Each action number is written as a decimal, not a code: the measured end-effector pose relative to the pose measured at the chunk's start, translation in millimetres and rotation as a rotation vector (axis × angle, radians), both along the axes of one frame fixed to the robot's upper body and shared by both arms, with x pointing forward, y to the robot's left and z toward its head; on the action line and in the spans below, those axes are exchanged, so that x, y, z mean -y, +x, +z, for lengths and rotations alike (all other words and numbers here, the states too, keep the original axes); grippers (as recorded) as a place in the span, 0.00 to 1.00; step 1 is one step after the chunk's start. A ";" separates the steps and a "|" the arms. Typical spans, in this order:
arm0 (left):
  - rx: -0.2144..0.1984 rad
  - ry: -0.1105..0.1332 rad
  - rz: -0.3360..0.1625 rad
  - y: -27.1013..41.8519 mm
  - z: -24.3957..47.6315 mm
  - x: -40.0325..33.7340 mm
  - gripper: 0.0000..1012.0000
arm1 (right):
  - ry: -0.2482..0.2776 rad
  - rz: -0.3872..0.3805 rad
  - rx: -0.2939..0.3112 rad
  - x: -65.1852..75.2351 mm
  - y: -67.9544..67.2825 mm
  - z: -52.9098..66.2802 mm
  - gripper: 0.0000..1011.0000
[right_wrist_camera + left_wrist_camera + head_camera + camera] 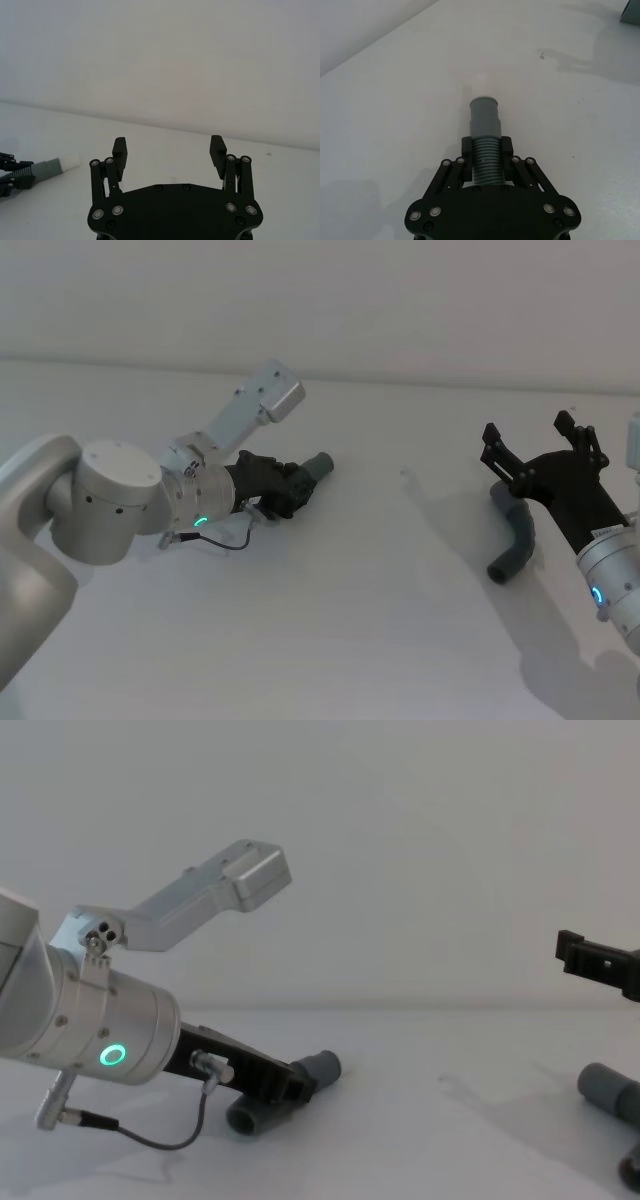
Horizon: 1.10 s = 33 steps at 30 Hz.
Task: Use both hands to pick up one end of the pipe from the table, align the ends, and insert them.
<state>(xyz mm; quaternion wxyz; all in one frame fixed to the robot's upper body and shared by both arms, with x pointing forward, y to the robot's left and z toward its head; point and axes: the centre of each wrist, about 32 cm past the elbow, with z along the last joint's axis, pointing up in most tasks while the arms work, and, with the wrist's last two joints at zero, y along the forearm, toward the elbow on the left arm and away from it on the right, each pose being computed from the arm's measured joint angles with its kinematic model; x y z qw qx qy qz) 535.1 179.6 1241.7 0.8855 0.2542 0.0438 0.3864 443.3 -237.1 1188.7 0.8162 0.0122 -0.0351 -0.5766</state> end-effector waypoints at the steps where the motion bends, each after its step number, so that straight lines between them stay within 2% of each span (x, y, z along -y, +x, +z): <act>1: 0.000 0.000 0.000 0.0 0.0 0.1 0.32 | 0.000 0.000 0.000 0.0 0.0 0.0 0.99; 8: -0.001 0.000 0.000 0.1 -0.1 0.1 0.32 | -0.014 0.016 -0.009 2.6 -0.2 2.3 0.99; 15: -0.001 0.000 0.000 0.1 -0.1 0.1 0.32 | -0.062 0.045 -0.058 9.7 -1.4 10.5 0.99; 21: -0.001 0.000 0.000 0.1 -0.1 0.1 0.32 | -0.122 0.057 -0.124 16.8 -4.3 21.2 0.99; 26: -0.001 0.000 0.000 0.1 -0.2 0.1 0.32 | -0.170 0.046 -0.209 20.2 -8.3 32.0 0.99; 33: -0.001 0.000 0.000 0.1 -0.2 0.0 0.32 | -0.196 0.022 -0.292 20.7 -12.7 40.8 0.99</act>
